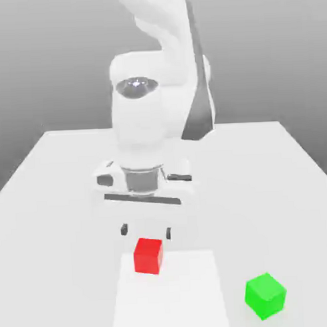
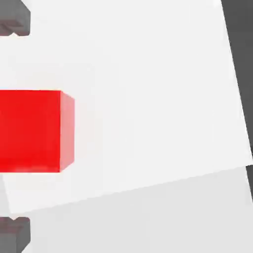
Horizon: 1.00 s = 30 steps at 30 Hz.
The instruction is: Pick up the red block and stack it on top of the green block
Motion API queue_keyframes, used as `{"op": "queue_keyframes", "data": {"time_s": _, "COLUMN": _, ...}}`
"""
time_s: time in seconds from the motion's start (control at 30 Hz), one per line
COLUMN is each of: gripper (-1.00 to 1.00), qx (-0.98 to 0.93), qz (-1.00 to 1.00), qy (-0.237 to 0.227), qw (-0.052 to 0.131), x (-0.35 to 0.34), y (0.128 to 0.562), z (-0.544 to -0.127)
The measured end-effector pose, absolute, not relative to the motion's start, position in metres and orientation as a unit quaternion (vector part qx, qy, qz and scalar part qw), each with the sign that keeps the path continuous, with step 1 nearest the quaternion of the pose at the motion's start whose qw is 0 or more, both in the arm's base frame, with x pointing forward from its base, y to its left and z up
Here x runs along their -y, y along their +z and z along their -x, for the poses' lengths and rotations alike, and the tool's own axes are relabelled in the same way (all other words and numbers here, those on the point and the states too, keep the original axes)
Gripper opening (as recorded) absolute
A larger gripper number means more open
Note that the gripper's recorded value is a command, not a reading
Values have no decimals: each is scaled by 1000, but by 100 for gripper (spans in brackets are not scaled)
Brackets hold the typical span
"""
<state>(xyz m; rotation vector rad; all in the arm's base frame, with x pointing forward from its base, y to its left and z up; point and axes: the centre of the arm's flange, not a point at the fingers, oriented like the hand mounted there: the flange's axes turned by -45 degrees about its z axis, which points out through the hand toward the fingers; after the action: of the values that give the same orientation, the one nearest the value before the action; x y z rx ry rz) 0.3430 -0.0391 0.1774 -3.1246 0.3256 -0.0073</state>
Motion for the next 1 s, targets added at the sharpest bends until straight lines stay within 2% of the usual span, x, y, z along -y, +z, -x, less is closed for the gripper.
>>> {"op": "queue_keyframes", "data": {"time_s": 0.1, "gripper": 0, "qx": -103, "qz": 995, "qy": 0, "qw": 0, "x": 39, "y": 150, "z": -340}}
{"op": "queue_keyframes", "data": {"time_s": 0.13, "gripper": -100, "qx": -103, "qz": 995, "qy": 0, "qw": 0, "x": 39, "y": 145, "z": -339}}
{"op": "queue_keyframes", "data": {"time_s": 0.37, "gripper": -100, "qx": -103, "qz": 995, "qy": 0, "qw": 0, "x": 39, "y": 146, "z": -339}}
{"op": "queue_keyframes", "data": {"time_s": 0.63, "gripper": -100, "qx": -97, "qz": 995, "qy": 0, "qw": 0, "x": 34, "y": 205, "z": -343}}
{"op": "queue_keyframes", "data": {"time_s": 0.83, "gripper": -100, "qx": -2, "qz": 1000, "qy": 2, "qw": 1, "x": -64, "y": 226, "z": -401}}
{"op": "queue_keyframes", "data": {"time_s": 1.0, "gripper": -100, "qx": 68, "qz": 998, "qy": 0, "qw": 1, "x": -161, "y": 243, "z": -432}}
